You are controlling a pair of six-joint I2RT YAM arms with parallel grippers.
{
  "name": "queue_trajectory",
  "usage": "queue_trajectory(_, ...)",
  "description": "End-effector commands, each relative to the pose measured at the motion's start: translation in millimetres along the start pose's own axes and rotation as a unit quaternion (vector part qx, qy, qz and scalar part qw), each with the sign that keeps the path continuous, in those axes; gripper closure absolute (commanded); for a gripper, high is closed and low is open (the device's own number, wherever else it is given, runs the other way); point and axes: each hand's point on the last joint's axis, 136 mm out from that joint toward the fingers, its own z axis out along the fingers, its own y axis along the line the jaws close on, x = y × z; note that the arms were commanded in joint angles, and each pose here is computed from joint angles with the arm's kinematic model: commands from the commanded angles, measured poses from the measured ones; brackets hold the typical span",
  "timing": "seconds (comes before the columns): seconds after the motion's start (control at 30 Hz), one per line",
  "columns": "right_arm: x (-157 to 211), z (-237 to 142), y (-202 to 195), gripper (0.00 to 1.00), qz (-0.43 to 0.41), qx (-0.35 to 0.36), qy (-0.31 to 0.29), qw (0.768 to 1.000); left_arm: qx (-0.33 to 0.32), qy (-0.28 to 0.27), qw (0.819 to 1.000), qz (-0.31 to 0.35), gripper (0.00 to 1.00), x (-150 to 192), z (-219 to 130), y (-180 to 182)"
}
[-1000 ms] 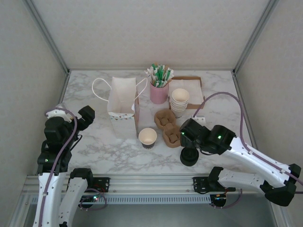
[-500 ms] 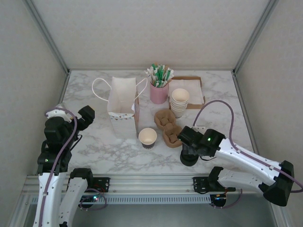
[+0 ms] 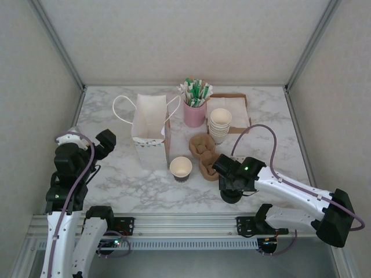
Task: Pack the takeout coffee
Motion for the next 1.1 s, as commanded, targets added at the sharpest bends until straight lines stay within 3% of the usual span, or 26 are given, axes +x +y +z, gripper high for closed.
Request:
queue_trajectory(0.0, 5, 7, 4, 0.12, 0.007, -0.007, 0.013, 1.0, 0.007, -0.002, 1.0, -0.005, 0.0, -1, 0, -1)
queue_trajectory(0.47, 15, 26, 4, 0.15, 0.003, 0.028, 0.048, 0.998, 0.006, -0.002, 1.0, -0.006, 0.0, 0, 1, -1)
queue_trajectory(1.07, 13, 26, 0, 0.26, 0.005, 0.041, 0.042, 0.998, 0.005, 0.001, 1.0, -0.006, 0.0, 1, 1, 0)
